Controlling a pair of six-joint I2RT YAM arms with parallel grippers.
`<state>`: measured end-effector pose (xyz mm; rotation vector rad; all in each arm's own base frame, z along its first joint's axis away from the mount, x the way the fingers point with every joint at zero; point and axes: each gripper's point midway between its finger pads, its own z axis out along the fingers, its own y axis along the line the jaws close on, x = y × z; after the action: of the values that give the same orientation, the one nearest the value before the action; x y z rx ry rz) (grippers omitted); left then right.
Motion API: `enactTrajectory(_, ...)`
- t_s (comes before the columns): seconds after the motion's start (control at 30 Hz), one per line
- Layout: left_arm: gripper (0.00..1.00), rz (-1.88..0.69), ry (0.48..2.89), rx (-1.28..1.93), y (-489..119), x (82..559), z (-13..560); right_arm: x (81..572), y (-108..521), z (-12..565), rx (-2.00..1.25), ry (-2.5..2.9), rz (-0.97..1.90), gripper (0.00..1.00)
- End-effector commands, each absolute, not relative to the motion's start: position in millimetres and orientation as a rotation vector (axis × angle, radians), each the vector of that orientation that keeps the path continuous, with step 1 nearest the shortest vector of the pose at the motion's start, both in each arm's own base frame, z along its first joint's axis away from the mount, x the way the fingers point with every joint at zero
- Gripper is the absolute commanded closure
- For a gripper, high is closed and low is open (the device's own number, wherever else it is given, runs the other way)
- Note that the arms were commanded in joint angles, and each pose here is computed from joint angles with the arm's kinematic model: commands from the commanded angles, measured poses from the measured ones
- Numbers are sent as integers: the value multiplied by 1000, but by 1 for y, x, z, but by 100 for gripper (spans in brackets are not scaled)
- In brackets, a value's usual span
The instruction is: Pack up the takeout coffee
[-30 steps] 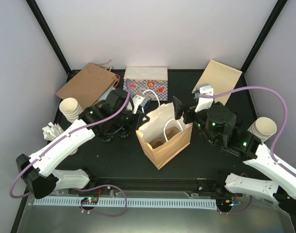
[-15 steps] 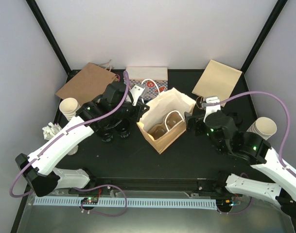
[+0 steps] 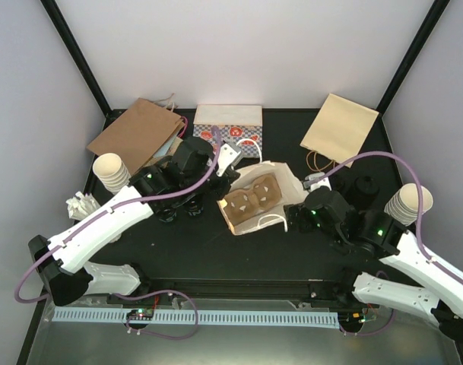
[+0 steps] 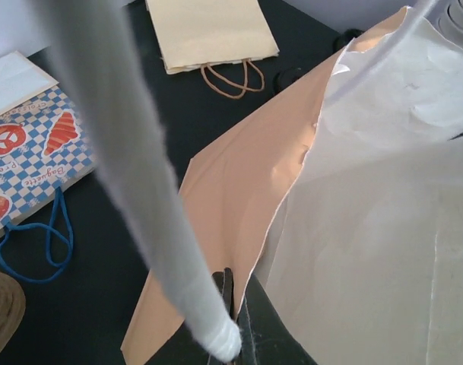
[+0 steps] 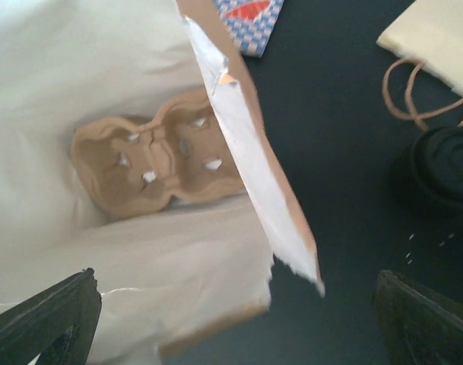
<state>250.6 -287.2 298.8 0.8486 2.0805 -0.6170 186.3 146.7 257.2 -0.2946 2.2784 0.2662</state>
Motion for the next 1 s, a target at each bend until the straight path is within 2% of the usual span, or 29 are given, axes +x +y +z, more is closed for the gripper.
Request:
enactTrajectory(0.0, 98, -568, 1985, 915, -300, 245, 303, 170, 152, 226, -288, 2391, 349, 0)
enactTrajectory(0.17, 98, -536, 1960, 965, -310, 230, 300, 151, 151, 207, -287, 2476, 419, 0)
enactTrajectory(0.47, 98, -450, 1921, 1086, -326, 189, 284, 124, 149, 171, -264, 2546, 579, 7)
enactTrajectory(0.77, 98, -404, 1869, 1149, -331, 152, 272, 93, 138, 138, -393, 2706, 530, 3)
enactTrajectory(0.97, 99, -421, 1864, 1109, -331, 153, 272, 101, 141, 152, -399, 2642, 541, 2)
